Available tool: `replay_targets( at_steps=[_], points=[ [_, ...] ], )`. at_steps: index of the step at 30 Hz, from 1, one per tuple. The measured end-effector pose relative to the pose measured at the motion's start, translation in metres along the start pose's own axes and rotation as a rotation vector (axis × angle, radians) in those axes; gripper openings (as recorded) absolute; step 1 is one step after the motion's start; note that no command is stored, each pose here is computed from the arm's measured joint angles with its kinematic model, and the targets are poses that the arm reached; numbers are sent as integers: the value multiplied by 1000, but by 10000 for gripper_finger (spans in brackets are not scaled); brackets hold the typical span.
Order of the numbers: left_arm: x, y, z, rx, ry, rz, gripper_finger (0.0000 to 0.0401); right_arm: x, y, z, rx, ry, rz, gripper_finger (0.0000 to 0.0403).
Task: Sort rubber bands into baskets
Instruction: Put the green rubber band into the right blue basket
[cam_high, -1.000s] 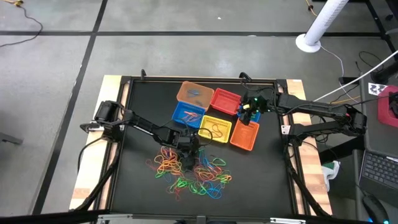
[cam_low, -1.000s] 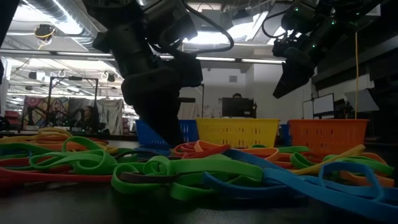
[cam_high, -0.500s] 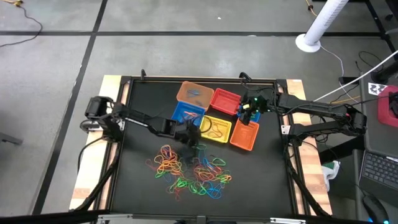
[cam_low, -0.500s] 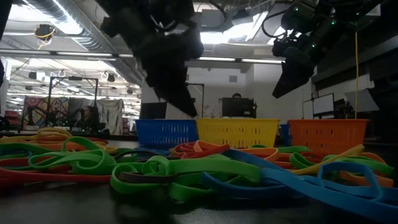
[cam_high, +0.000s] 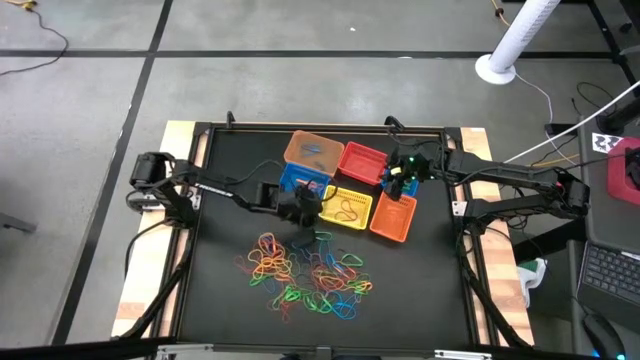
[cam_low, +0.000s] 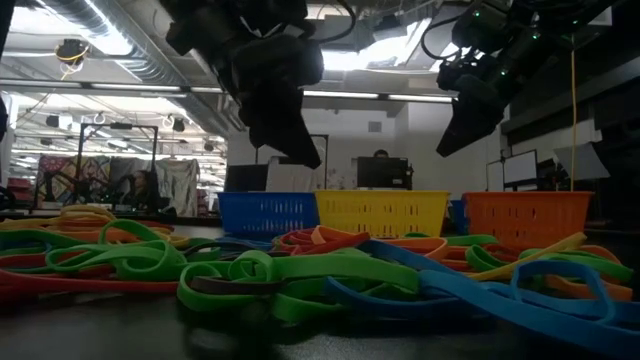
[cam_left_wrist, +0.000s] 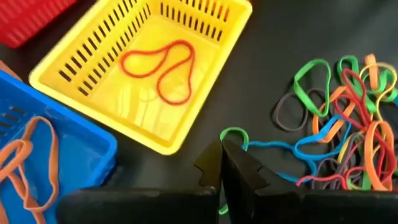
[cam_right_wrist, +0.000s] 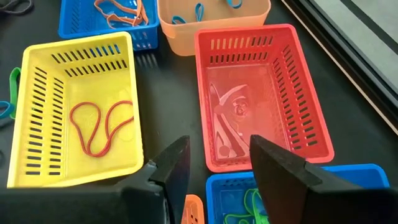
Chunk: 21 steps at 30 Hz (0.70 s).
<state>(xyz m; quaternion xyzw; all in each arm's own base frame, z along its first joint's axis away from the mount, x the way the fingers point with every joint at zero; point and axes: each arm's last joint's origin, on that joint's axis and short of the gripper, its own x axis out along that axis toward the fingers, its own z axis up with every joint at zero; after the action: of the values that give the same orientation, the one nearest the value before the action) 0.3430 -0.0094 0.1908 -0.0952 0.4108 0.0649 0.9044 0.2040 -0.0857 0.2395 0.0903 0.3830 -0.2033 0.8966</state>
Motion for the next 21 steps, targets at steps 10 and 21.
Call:
replay_targets(
  at_steps=[10,21],
  points=[
    [20,-14,-15,69,67,-13,137,0,0,1,0,-6,1,168],
    [57,-12,-39,86,190,18,196,0,0,1,0,-9,0,168]
  ],
)
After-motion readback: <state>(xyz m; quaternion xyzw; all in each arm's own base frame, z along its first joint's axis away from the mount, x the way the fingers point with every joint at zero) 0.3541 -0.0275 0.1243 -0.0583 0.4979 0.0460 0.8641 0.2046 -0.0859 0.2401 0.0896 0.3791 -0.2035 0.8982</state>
